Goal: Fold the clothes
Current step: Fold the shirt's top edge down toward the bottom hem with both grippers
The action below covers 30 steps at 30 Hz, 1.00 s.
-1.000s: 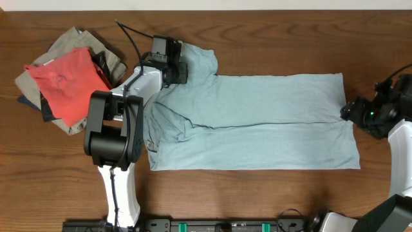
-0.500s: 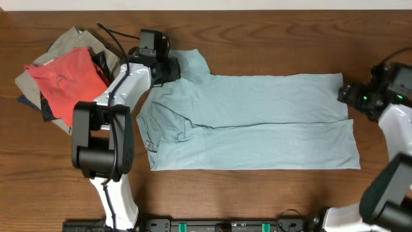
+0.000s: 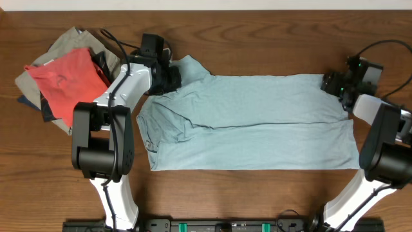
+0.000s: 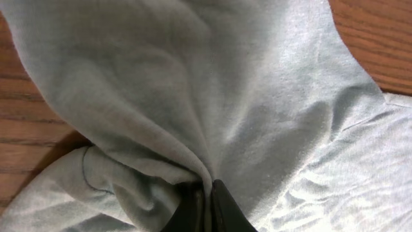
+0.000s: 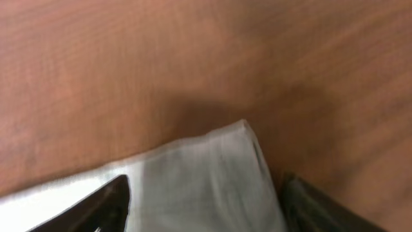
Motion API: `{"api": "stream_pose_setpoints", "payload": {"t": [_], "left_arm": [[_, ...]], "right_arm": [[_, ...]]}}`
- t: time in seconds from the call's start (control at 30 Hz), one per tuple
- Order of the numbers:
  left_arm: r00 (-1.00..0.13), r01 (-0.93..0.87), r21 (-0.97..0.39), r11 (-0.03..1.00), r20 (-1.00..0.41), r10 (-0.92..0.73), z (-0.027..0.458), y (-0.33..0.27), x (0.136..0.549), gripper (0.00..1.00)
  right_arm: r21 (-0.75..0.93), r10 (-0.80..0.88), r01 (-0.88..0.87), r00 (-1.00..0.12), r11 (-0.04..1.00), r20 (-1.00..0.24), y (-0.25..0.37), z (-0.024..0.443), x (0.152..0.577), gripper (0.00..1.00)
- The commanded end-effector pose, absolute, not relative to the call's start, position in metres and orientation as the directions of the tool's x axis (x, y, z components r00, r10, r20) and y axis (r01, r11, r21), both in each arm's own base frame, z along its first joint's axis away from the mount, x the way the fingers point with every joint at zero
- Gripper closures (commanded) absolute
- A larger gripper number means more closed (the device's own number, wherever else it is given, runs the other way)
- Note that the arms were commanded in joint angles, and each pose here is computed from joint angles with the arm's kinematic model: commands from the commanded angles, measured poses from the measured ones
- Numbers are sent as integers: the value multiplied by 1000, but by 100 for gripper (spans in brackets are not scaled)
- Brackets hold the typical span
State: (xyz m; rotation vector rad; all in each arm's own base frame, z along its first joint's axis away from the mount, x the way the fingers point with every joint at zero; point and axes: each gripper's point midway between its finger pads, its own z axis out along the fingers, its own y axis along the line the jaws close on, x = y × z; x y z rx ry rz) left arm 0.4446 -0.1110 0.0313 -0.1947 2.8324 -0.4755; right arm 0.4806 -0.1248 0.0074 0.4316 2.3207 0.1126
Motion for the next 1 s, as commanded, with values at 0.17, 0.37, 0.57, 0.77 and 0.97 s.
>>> {"api": "stream_pose_setpoints", "payload": {"t": [0.17, 0.37, 0.57, 0.77, 0.97], "left_arm": [[-956, -90, -347, 933, -233, -178, 35, -112, 445, 94], [-961, -99, -341, 935, -210, -178, 35, -111, 439, 94], [-947, -75, -354, 932, -269, -178, 67, -110, 440, 94], [-942, -71, -357, 931, -282, -180, 107, -107, 422, 94], [-971, -125, -325, 937, -156, -184, 118, -98, 377, 94]], "right_arm": [[231, 400, 334, -634, 914, -662, -125, -7, 485, 76], [231, 427, 369, -648, 900, -631, -132, -10, 475, 99], [231, 463, 415, -644, 880, -609, -147, 19, 457, 99], [213, 489, 466, -621, 859, -613, -160, 79, 425, 99], [168, 522, 525, -656, 835, -545, -162, 110, 371, 99]]}}
